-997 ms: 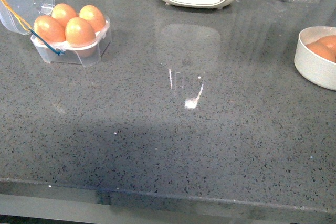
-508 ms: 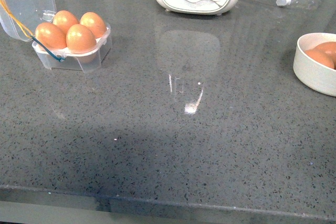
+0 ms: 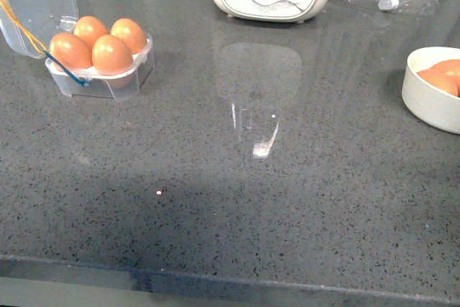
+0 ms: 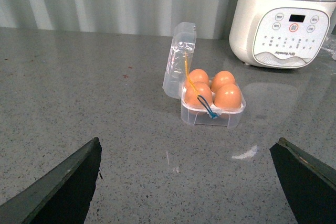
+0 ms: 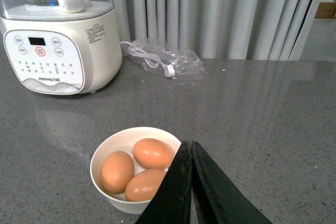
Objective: Put egg into box
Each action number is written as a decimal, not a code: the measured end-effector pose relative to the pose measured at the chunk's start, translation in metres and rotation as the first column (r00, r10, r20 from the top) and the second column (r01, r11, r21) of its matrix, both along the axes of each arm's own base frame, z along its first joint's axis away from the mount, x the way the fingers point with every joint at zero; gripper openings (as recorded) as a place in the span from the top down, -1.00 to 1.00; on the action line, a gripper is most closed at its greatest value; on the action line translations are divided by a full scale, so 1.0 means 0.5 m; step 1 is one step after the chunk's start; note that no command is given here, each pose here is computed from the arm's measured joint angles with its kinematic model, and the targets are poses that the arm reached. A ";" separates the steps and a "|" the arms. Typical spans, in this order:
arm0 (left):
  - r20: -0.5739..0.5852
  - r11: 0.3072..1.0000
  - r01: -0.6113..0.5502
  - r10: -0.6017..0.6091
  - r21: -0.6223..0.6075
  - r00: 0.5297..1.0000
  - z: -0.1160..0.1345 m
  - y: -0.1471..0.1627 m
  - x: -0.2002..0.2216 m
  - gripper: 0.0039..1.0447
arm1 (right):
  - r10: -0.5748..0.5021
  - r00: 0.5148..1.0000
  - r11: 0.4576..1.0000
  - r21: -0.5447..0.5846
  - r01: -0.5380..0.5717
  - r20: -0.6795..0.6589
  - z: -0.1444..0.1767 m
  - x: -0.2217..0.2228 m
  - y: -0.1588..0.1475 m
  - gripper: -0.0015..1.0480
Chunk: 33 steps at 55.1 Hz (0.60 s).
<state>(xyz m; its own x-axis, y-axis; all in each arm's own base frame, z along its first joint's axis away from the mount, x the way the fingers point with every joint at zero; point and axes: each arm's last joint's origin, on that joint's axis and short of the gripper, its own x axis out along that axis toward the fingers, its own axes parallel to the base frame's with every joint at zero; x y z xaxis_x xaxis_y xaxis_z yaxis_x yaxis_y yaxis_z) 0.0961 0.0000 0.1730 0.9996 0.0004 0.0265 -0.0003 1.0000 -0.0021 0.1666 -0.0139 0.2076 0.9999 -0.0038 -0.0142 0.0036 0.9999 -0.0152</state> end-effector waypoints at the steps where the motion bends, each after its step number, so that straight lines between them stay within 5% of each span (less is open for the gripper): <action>1: 0.000 1.000 0.000 0.000 0.000 1.000 0.000 0.000 0.000 -0.87 | 0.001 1.000 1.000 0.003 -0.001 0.002 -0.003 -0.003 0.001 0.94; 33: 0.000 1.000 0.000 0.000 0.000 1.000 0.000 0.000 0.000 -0.87 | 0.002 1.000 1.000 0.004 -0.002 0.008 -0.058 -0.072 0.027 0.94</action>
<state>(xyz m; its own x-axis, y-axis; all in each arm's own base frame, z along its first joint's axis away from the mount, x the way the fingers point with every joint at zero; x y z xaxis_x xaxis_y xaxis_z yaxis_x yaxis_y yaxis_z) 0.0961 0.0000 0.1730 0.9996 0.0008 0.0265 -0.0007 1.0000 -0.0021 0.1306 -0.0003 0.1786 1.0000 -0.0015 -0.0063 0.0015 0.9999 -0.0109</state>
